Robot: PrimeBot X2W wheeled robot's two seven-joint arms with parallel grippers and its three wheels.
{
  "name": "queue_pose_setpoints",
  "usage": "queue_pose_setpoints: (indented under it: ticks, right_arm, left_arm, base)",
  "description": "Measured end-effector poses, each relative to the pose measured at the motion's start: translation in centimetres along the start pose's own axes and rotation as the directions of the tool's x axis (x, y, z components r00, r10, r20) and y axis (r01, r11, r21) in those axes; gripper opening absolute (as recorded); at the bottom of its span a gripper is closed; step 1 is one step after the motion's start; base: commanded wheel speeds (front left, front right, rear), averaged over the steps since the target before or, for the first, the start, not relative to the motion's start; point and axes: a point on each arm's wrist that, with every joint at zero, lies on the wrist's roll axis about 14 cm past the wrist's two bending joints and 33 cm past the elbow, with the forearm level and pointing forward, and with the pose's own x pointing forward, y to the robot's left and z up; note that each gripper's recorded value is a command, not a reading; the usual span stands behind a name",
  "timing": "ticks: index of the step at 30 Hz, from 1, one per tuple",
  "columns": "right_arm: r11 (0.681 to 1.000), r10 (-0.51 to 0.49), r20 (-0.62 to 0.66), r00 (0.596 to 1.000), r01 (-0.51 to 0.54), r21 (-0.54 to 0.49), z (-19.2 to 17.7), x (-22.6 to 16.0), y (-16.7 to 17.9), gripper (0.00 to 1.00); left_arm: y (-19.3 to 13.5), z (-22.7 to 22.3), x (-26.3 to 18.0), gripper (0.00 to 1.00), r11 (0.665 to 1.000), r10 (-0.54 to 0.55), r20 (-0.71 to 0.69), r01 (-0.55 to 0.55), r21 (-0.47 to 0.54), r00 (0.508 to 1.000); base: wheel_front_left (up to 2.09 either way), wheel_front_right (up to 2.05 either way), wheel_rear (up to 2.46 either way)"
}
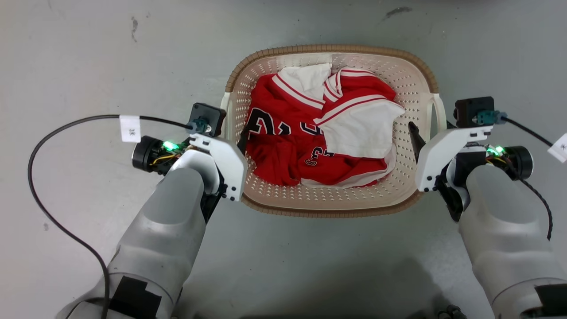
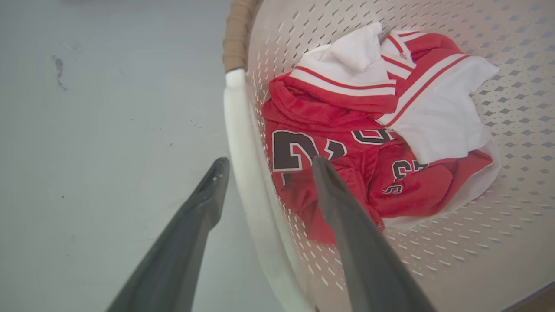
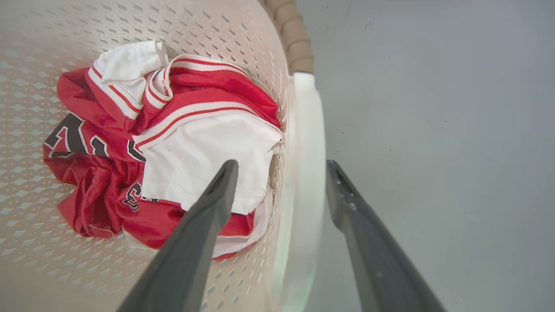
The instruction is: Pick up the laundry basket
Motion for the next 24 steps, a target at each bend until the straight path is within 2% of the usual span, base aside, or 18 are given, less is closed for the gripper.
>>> queue_pose_setpoints:
  ticks: [6,15,16,17,18,24]
  right_arm:
    - [1.000,-0.002,-0.069,0.998,0.001,-0.014,-1.1,0.8,-0.1,1.00]
    - [1.000,-0.009,-0.087,0.996,0.009,-0.004,-1.4,1.5,-0.2,1.00]
    - [1.000,-0.008,-0.094,0.996,0.008,-0.002,-1.6,1.5,-0.2,0.43]
    - [1.000,-0.008,-0.100,0.995,0.008,0.001,-1.8,1.5,-0.1,0.00]
    - [1.000,-0.007,-0.104,0.995,0.007,0.003,-2.0,1.5,-0.1,0.00]
    - [1.000,-0.005,-0.114,0.993,0.005,-0.002,-2.1,1.4,0.0,0.00]
  left_arm:
    - [0.0,-0.8,0.6,1.00,1.000,-0.017,-0.063,0.017,-0.003,0.998]
    - [0.3,-1.6,0.7,1.00,1.000,-0.030,-0.106,0.029,-0.013,0.994]
    - [0.2,-1.8,0.7,1.00,0.999,-0.032,-0.111,0.030,-0.017,0.993]
    - [0.1,-2.0,0.7,0.16,0.999,-0.035,-0.122,0.033,-0.022,0.992]
    - [0.0,-2.1,0.6,0.00,0.999,-0.039,-0.129,0.036,-0.026,0.991]
    - [-0.1,-2.3,0.4,0.00,0.998,-0.045,-0.132,0.041,-0.038,0.990]
  base:
    - [0.00,0.00,0.00]
    - [0.00,0.00,0.00]
    - [0.00,0.00,0.00]
    - [0.00,0.00,0.00]
    - [0.00,0.00,0.00]
    - [0.00,0.00,0.00]
